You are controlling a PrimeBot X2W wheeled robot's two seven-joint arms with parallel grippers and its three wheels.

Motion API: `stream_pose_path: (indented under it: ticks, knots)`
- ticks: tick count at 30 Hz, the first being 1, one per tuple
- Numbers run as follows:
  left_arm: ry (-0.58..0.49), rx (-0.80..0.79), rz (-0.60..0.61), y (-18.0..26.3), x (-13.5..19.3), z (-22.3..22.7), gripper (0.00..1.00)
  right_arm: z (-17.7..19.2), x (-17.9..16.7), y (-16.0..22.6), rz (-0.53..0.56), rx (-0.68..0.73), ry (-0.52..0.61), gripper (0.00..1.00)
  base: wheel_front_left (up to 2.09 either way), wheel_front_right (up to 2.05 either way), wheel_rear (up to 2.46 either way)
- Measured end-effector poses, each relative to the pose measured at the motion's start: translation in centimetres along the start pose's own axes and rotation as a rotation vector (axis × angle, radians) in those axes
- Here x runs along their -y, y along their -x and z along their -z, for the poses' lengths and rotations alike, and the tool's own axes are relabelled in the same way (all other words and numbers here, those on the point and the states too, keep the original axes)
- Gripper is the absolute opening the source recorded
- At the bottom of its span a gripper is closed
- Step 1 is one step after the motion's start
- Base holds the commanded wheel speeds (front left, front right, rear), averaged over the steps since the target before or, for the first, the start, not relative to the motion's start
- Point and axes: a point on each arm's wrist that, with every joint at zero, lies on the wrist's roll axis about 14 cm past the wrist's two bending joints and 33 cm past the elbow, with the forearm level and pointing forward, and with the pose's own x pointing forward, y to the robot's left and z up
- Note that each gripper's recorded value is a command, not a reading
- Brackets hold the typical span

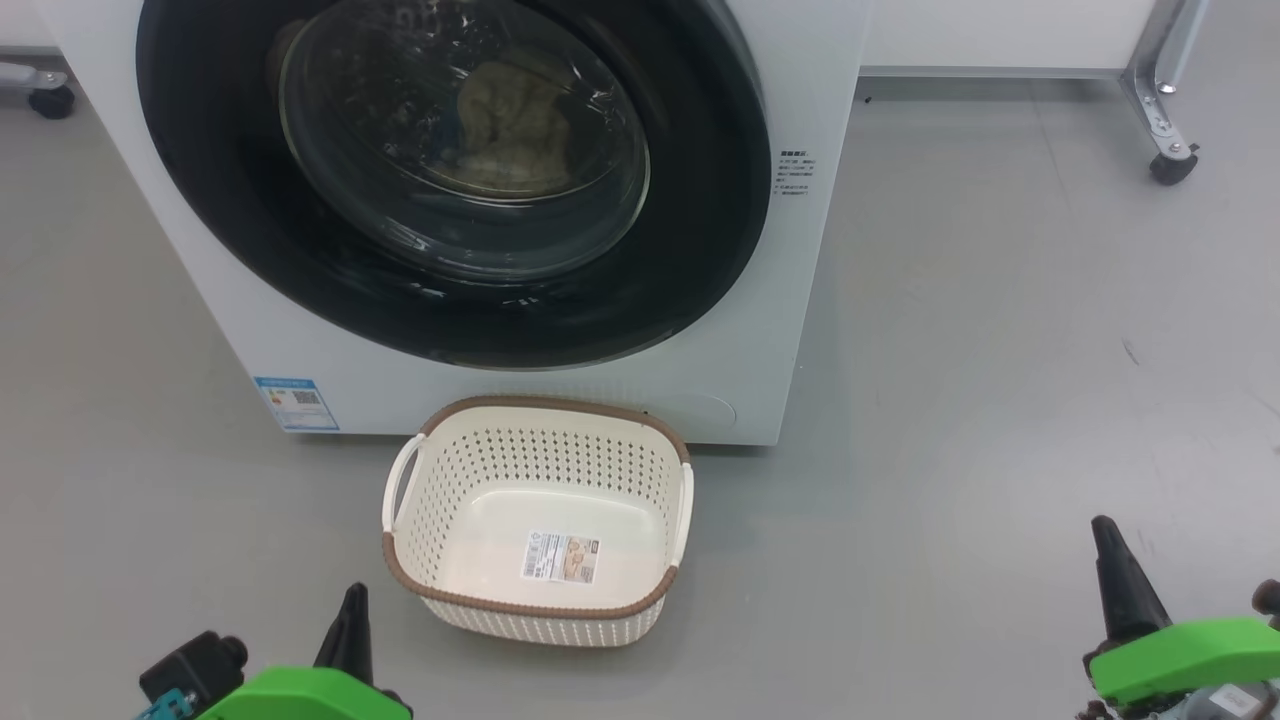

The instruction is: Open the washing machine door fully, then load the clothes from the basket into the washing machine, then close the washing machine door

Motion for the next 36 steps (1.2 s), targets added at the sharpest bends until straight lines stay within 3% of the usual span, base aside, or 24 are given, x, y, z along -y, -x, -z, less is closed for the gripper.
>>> stream_pose_path:
  ticks: [36]
  knots:
    - [0.439,0.013,0.012,-0.7,-0.6,-1.8,0.00,-0.2,-0.4,-1.6,-0.012,0.004,-0.411,0.00,0.00,0.00,0.00]
